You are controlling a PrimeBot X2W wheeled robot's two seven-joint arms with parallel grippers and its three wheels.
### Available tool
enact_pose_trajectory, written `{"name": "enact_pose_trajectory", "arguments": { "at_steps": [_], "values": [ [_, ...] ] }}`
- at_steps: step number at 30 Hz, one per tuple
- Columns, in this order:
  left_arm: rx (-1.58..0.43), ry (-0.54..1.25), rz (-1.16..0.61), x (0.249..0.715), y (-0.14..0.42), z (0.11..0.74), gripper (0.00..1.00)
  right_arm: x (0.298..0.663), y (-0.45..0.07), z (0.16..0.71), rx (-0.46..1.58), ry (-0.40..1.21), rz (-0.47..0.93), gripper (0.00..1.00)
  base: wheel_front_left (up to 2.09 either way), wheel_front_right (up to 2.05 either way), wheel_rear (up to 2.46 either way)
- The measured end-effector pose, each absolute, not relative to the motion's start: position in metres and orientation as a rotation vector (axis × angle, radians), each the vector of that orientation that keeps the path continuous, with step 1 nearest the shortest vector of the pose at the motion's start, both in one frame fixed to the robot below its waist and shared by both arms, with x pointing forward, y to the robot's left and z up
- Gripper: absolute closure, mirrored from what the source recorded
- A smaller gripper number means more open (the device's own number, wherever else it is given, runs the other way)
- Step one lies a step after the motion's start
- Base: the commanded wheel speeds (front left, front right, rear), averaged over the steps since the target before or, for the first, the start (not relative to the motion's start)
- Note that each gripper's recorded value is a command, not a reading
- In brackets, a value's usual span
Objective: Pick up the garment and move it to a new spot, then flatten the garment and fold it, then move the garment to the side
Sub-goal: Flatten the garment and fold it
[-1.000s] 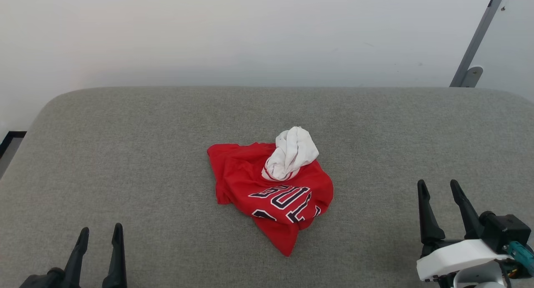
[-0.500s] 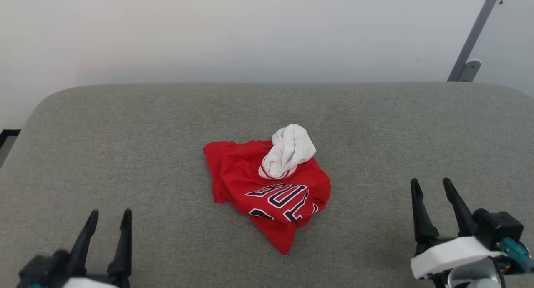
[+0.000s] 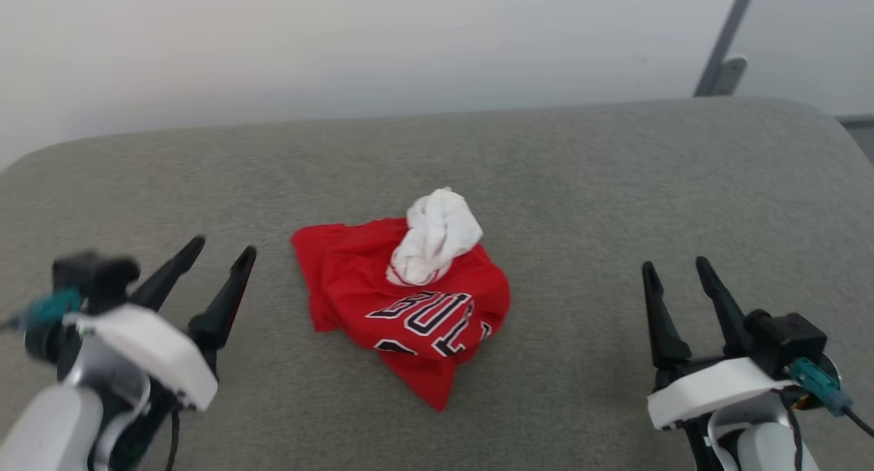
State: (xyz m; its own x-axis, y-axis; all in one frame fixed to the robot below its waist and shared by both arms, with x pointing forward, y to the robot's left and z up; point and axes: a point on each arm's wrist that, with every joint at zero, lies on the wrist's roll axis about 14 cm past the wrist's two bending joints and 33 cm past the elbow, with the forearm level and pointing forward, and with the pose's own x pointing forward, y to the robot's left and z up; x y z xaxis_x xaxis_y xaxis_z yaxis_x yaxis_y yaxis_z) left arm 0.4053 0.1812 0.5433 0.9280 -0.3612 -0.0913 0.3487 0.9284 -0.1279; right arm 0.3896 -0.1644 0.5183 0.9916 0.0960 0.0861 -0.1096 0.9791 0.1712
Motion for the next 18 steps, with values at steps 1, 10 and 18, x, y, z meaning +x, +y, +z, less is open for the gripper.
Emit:
{"name": "enact_pose_trajectory", "arguments": {
  "at_steps": [1,10,18],
  "values": [
    [-0.098,0.131,-0.389,0.411,0.176,0.545,0.00,0.389,-0.166,0.518,0.176,-0.078,0.099,0.00,0.00,0.00,0.00],
    [-0.014,0.238,-0.604,0.449,0.115,0.562,0.00,0.387,-0.182,0.515,0.172,-0.081,0.051,0.00,0.00,0.00,0.00],
    [0.058,0.370,-0.734,0.474,0.070,0.554,0.00,0.388,-0.198,0.512,0.168,-0.080,0.007,0.00,0.00,0.00,0.00]
  ]
}}
